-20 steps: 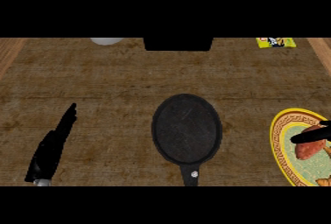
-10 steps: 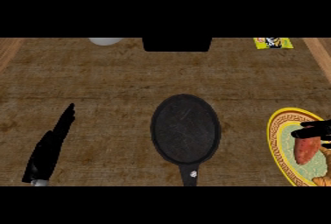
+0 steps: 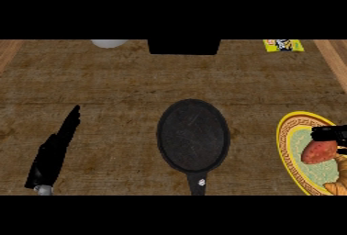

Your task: Pick the sweet potato from the plate and place it in the pan

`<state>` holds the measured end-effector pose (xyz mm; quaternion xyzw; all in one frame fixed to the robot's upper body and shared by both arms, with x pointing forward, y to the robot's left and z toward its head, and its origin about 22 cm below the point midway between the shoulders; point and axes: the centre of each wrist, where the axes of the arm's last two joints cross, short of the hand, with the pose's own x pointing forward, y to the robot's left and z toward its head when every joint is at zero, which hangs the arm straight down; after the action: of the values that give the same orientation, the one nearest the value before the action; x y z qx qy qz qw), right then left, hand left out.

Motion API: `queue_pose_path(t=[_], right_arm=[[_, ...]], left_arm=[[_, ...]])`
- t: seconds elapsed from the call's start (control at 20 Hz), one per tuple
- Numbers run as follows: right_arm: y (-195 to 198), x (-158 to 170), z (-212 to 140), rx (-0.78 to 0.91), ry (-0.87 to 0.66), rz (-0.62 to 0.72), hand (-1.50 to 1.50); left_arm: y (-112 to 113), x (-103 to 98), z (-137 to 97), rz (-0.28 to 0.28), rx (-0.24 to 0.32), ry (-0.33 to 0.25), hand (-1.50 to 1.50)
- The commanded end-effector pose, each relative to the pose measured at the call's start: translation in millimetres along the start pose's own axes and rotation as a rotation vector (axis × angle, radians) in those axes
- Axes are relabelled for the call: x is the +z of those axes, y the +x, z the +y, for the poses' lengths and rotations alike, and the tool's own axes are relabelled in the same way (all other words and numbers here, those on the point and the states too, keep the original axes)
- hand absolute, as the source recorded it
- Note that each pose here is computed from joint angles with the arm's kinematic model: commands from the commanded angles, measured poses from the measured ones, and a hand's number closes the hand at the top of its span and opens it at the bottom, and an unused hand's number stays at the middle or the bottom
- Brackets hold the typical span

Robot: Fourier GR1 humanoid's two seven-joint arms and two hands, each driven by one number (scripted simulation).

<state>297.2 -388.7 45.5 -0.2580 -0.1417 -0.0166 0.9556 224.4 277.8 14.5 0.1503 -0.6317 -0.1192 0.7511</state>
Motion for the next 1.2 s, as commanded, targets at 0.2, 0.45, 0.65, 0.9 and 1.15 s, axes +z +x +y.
queue_pose_path(t=[0.2,0.45,0.65,0.9,1.15], right_arm=[[-10.1,30.4,26.7,0.574,-0.045,-0.418,1.50],[0.1,74.0,24.2,0.906,-0.227,-0.875,1.50],[17.0,109.3,12.5,0.852,-0.422,-1.282,1.50],[17.1,128.2,16.7,0.714,-0.491,-1.592,1.50],[22.7,155.1,36.1,0.626,-0.384,-1.672,1.50]], left_arm=[[-1.2,0.6,0.6,-0.007,-0.005,-0.016,0.00],[-5.3,1.9,0.1,0.010,-0.001,-0.002,0.00],[-8.7,2.1,8.6,0.025,-0.011,0.016,0.00],[-13.0,5.7,-1.0,0.011,0.008,0.010,0.00],[-8.7,-7.0,12.1,0.003,-0.009,-0.012,0.00]])
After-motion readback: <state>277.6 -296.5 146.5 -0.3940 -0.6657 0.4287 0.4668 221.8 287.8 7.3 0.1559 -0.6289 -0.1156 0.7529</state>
